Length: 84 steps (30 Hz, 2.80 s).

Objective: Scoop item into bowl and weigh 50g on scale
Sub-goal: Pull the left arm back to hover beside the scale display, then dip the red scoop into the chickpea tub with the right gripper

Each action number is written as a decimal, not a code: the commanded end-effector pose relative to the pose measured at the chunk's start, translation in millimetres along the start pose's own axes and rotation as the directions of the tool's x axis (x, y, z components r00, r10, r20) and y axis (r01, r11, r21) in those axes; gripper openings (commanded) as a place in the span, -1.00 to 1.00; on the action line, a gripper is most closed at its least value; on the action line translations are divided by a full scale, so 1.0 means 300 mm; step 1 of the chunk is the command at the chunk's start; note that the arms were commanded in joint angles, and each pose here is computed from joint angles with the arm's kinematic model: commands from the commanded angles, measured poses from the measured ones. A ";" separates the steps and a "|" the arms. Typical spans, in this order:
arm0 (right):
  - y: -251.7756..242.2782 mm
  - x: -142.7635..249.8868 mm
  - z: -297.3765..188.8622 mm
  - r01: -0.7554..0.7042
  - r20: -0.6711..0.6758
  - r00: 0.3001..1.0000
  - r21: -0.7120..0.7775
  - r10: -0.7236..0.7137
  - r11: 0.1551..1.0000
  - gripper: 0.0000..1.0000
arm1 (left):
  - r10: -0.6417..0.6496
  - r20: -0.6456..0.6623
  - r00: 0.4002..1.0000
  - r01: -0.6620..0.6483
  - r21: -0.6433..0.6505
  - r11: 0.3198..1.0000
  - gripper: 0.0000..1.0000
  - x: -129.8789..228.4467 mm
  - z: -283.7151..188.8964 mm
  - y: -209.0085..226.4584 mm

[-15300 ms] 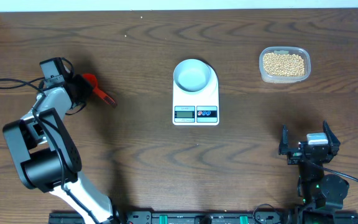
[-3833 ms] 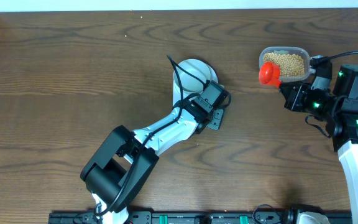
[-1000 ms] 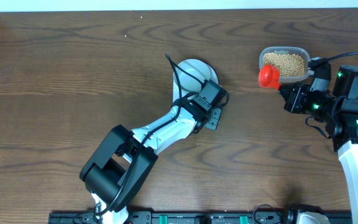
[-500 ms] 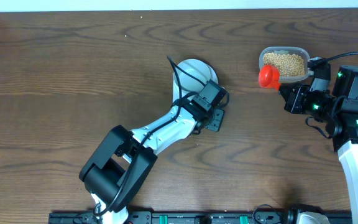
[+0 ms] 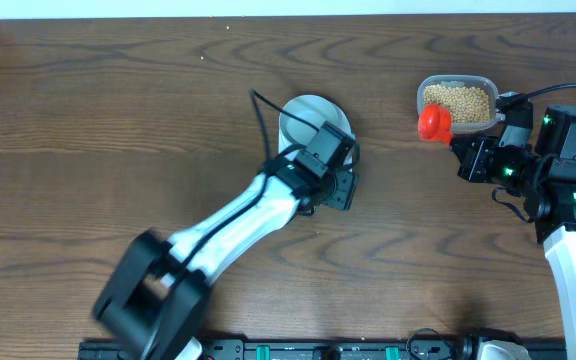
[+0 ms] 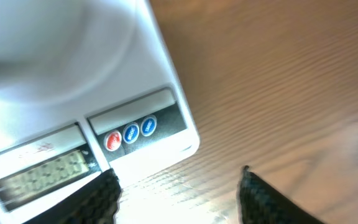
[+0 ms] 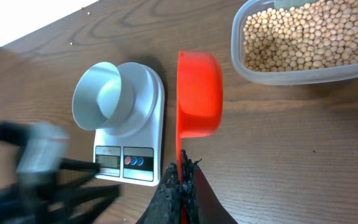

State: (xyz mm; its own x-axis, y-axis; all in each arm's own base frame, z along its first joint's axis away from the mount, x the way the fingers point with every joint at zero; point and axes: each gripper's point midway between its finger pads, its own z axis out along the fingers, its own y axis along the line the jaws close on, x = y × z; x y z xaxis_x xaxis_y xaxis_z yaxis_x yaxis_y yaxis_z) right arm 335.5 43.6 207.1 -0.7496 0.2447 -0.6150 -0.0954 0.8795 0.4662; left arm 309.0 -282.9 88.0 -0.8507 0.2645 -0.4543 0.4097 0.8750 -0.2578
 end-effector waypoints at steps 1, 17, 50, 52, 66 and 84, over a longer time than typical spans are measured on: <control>0.008 -0.032 -0.024 0.028 0.033 0.999 0.006 -0.028 1.000 -0.98 | 0.011 0.095 0.995 -0.009 -0.026 1.000 0.36 -0.060 -0.128 0.005; -0.052 -0.043 -0.027 0.025 0.049 0.998 0.110 -0.031 0.994 -0.98 | 0.013 0.024 1.000 -0.005 -0.310 0.951 0.40 0.026 -0.196 0.180; -0.060 -0.062 -0.030 0.033 0.071 0.997 0.128 -0.042 0.991 -0.98 | 0.195 0.065 0.979 -0.177 -0.214 0.961 0.98 -0.005 -0.394 0.188; -0.060 -0.061 -0.030 0.033 0.071 0.997 0.128 -0.042 0.991 -0.98 | 0.227 0.063 0.972 -0.214 -0.168 0.962 0.98 -0.003 -0.398 0.171; -0.049 -0.073 -0.045 0.029 -0.007 1.000 0.139 -0.028 0.990 -0.98 | 0.224 0.020 0.974 -0.220 -0.125 0.967 0.98 0.033 -0.385 0.168; -0.190 -0.228 0.078 0.177 -0.211 0.970 0.281 -0.119 0.943 -0.98 | 0.225 0.020 0.974 -0.220 -0.125 0.967 0.99 0.033 -0.385 0.168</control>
State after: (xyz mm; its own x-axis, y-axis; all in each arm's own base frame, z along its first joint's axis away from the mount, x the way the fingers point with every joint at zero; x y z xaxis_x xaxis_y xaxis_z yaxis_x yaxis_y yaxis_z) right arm 399.8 -3.5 209.9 -0.8572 0.1066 -0.5039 -0.0097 0.9748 0.2228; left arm 284.0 -189.9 170.8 -0.7330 0.4345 -0.5234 0.5310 0.8464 -0.0411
